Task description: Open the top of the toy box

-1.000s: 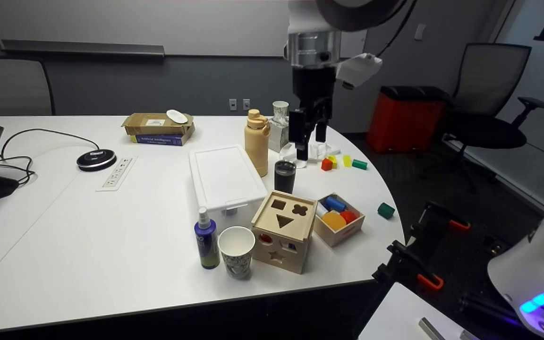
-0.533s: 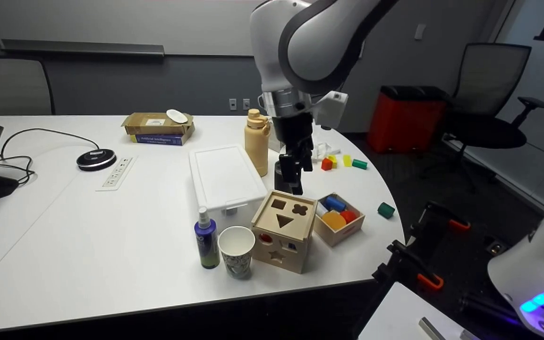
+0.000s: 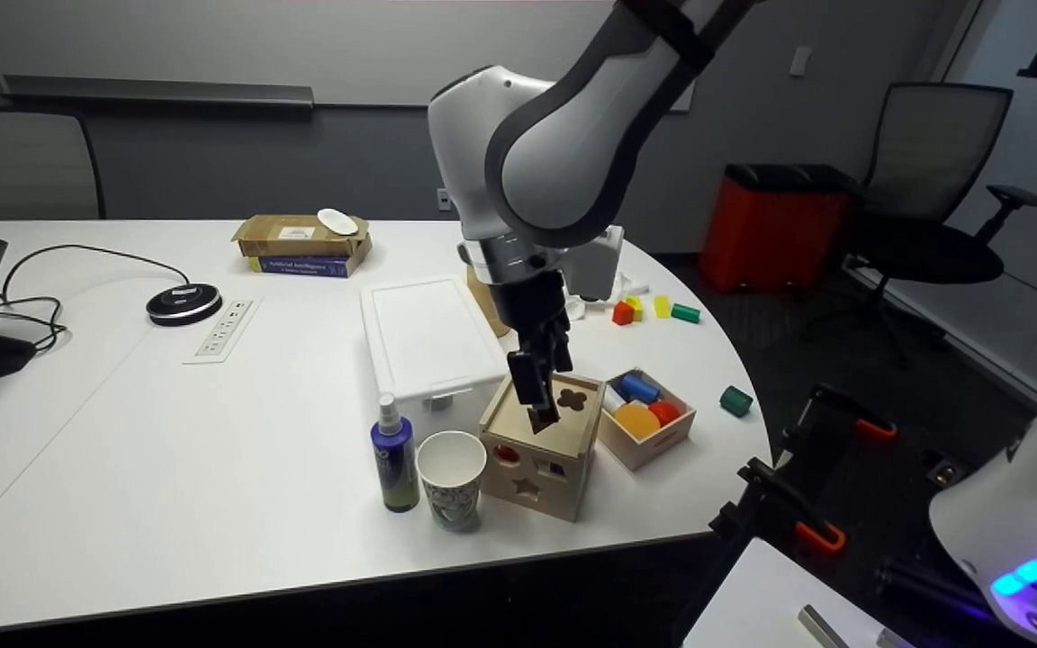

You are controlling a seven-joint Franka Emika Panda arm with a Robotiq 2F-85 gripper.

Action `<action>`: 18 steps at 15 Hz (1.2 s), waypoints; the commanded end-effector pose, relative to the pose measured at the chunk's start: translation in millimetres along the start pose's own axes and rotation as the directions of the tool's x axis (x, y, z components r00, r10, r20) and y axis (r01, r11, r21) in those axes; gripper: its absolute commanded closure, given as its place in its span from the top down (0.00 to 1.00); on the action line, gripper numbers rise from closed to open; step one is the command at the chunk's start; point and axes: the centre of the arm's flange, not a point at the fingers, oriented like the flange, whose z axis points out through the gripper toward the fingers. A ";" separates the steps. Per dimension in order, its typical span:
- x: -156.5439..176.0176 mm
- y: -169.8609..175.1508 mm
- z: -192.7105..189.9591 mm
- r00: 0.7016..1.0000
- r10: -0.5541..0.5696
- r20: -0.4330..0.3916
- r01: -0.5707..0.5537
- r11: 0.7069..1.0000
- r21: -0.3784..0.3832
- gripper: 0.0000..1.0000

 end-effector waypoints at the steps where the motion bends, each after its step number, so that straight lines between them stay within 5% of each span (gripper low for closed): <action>1: 12.6 -4.9 13.9 0.998 -0.058 0.025 0.058 0.998 0.004 1.00; 18: 41.3 -21.7 59.5 0.983 -0.175 0.053 0.173 0.984 0.034 1.00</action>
